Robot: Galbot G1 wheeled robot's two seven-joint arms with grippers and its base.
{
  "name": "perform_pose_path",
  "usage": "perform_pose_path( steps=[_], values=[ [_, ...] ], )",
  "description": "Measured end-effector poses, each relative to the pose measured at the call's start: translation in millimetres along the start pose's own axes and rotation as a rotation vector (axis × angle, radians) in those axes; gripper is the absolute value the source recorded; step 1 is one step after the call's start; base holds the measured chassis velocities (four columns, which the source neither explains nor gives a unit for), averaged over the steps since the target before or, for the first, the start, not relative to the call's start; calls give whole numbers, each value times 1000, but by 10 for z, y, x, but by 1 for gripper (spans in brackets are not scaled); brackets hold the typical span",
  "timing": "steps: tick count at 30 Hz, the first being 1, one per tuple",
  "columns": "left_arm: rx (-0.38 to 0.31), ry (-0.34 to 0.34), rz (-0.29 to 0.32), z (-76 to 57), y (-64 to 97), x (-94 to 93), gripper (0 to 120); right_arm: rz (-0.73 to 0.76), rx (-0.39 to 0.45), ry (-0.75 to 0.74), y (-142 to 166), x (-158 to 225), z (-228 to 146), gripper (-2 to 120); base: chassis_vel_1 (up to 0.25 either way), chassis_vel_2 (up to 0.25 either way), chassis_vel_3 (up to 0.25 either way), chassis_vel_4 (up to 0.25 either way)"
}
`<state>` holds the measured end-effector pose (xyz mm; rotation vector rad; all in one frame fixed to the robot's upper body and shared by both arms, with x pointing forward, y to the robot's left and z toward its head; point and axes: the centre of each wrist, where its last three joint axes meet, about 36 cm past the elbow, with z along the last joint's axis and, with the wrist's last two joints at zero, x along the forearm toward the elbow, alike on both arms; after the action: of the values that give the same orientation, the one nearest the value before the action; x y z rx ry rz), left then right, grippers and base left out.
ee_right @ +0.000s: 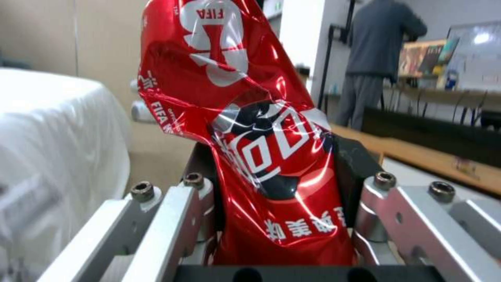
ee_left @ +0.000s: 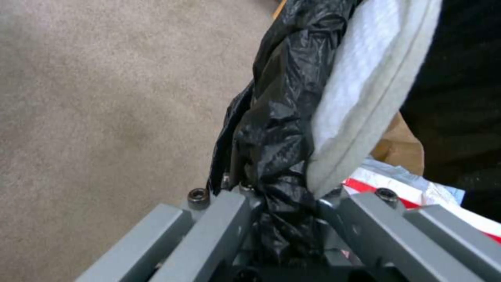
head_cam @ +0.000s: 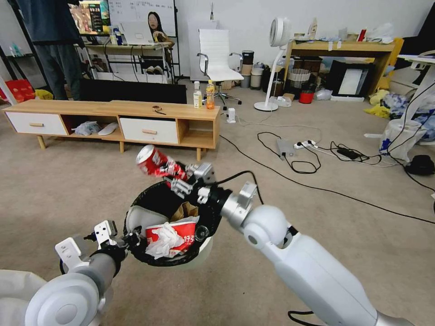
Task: Pick up the trash bin and place the garbage on the floor into it.
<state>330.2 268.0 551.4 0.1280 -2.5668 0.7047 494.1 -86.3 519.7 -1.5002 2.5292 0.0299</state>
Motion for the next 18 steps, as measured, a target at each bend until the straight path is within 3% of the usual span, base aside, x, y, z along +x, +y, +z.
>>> perform_pose_path(
  steps=[8, 18],
  values=[
    [-5, -3, 1, -10, -3, 13, 4, 43, 0, 92, -2, 228, 238, 35, 0, 0, 0, 0],
    [-2, 0, 4, 4, -17, 8, 4, 77, -2, 108, 4, 315, 284, 35, 0, 0, 0, 0]
  ],
)
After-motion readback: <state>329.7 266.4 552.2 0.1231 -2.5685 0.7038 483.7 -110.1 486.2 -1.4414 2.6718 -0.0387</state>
